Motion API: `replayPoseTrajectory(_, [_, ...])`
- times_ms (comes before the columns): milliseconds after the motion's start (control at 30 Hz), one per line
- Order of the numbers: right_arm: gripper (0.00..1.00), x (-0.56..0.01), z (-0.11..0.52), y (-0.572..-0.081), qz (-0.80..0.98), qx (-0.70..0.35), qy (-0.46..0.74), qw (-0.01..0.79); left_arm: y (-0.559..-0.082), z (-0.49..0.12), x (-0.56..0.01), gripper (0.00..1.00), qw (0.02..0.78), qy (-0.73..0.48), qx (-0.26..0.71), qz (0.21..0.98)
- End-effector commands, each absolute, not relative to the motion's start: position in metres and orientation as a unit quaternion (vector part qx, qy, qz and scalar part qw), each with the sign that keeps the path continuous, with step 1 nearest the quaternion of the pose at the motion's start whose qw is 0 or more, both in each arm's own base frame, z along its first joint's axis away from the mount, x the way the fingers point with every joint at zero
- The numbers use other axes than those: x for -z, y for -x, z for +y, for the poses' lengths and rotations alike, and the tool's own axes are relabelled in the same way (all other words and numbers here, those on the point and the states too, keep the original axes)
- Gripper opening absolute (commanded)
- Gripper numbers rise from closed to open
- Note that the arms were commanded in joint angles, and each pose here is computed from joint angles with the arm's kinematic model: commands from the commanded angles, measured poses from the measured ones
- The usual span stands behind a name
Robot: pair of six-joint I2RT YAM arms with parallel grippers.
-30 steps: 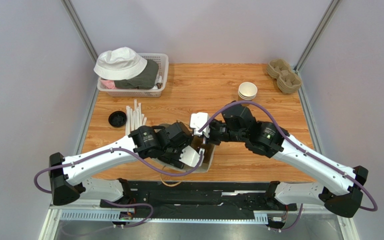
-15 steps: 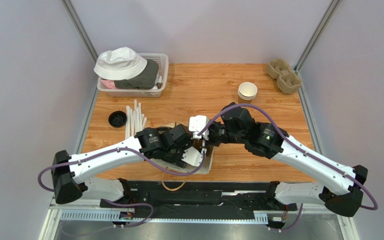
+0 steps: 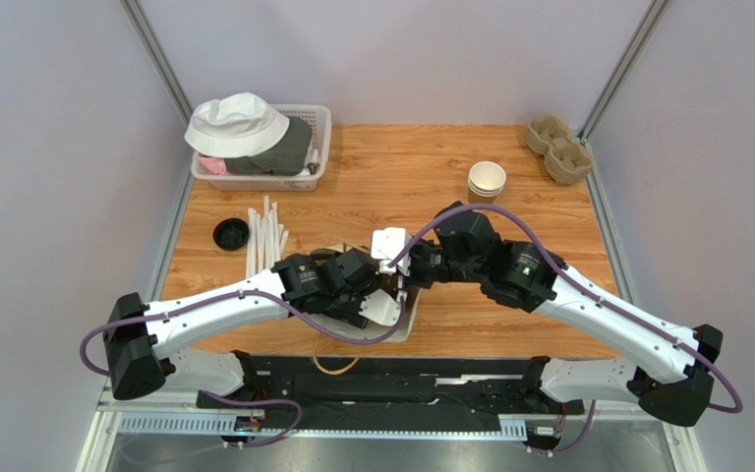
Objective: Pack the takeout coffee
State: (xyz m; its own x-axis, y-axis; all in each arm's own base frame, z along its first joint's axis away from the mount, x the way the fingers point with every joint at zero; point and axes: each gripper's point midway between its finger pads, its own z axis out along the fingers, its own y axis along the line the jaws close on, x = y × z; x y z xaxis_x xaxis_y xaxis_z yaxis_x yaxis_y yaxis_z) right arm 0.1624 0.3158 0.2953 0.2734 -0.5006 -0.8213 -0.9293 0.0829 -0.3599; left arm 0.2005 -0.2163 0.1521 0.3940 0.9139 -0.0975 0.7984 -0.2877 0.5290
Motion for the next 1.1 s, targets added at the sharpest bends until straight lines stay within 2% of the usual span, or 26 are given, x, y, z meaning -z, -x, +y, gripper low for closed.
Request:
replayPoseTrajectory(0, [0.00,-0.306,0.324,-0.158,0.542,-0.246,0.637,0.490,-0.211,-0.219,-0.156,0.08,0.270,-0.789,-0.131,0.537])
replayPoseTrajectory(233, [0.00,-0.305,0.324,-0.160,0.542,-0.255,0.637,0.485,-0.214,-0.222,-0.155,0.08,0.280,-0.787,-0.127,0.535])
replayPoseTrajectory(667, [0.00,-0.305,0.321,-0.174,0.539,-0.291,0.647,0.454,-0.219,-0.220,-0.138,0.07,0.241,-0.796,-0.083,0.549])
replayPoseTrajectory(1067, [0.00,-0.301,0.316,-0.201,0.548,-0.324,0.645,0.424,-0.219,-0.220,-0.127,0.05,0.155,-0.819,-0.020,0.552])
